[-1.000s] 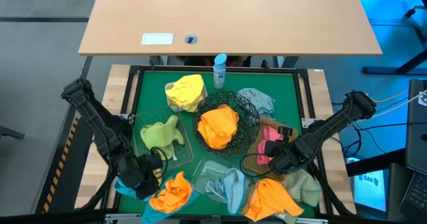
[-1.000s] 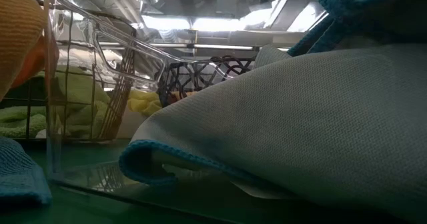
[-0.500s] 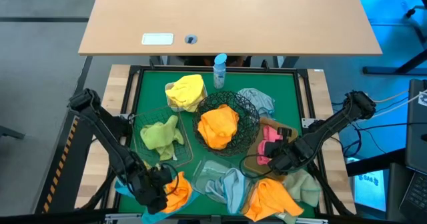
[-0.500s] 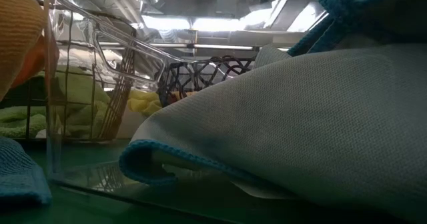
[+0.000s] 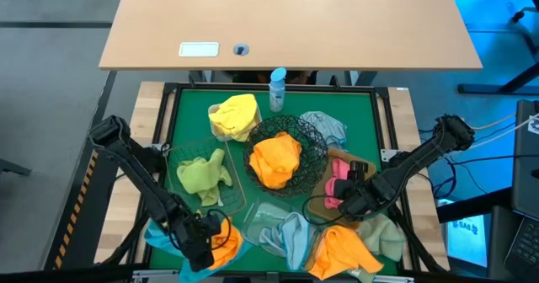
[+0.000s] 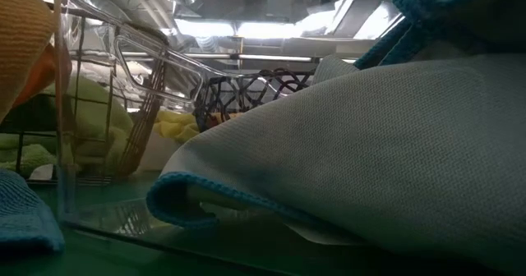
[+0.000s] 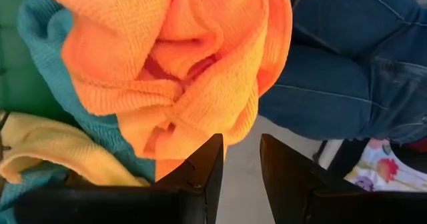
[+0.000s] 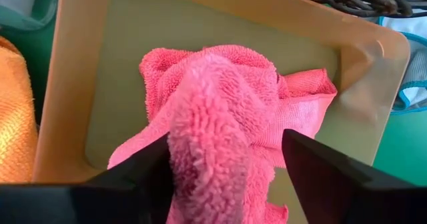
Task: Sort microfiber towel by color & place in baskets
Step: Put the pink towel into the orange bin
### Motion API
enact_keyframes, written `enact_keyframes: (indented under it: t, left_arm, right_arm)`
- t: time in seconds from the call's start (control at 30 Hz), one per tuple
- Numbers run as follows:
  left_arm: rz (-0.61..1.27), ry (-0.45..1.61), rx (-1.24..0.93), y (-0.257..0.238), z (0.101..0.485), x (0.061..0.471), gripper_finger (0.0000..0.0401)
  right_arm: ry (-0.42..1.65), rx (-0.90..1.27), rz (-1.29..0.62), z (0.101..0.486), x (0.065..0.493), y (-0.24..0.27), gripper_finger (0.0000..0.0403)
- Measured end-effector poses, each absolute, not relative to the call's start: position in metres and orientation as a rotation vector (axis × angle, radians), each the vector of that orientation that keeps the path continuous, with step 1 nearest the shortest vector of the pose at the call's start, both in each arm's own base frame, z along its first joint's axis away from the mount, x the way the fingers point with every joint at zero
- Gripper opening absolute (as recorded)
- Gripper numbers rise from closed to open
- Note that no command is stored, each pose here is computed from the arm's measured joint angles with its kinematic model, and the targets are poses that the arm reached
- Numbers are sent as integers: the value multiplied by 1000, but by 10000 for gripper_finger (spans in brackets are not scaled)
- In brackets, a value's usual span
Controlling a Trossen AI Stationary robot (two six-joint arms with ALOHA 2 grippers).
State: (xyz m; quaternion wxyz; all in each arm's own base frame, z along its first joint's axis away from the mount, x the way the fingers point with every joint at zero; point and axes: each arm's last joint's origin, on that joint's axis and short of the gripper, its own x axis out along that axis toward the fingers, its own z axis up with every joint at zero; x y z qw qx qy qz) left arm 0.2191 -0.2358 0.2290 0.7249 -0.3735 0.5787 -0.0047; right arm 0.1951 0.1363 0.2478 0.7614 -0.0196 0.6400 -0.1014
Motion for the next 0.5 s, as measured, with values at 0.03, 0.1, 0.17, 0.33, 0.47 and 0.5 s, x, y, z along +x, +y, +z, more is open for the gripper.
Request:
enact_keyframes:
  t: [0.03, 0.1, 0.17, 0.33, 0.47, 0.5]
  left_arm:
    - [-9, 1278, -828, -235, 229, 220, 94]
    - [0, 1269, -831, -233, 229, 222, 94]
    - [-8, 1256, -816, -231, 230, 224, 94]
    - [-36, 1226, -812, -226, 239, 223, 94]
    - [-58, 1206, -829, -223, 248, 220, 94]
    - [-62, 1203, -834, -223, 249, 220, 94]
  right_arm:
    - [1393, -43, -220, 248, 195, 136, 264]
    - [1393, -43, -220, 248, 195, 136, 267]
    - [1393, -43, -220, 248, 195, 136, 268]
    - [1393, -43, -220, 248, 195, 136, 268]
    - [1393, -43, -219, 248, 195, 137, 268]
    - [1394, -42, -219, 248, 195, 137, 268]
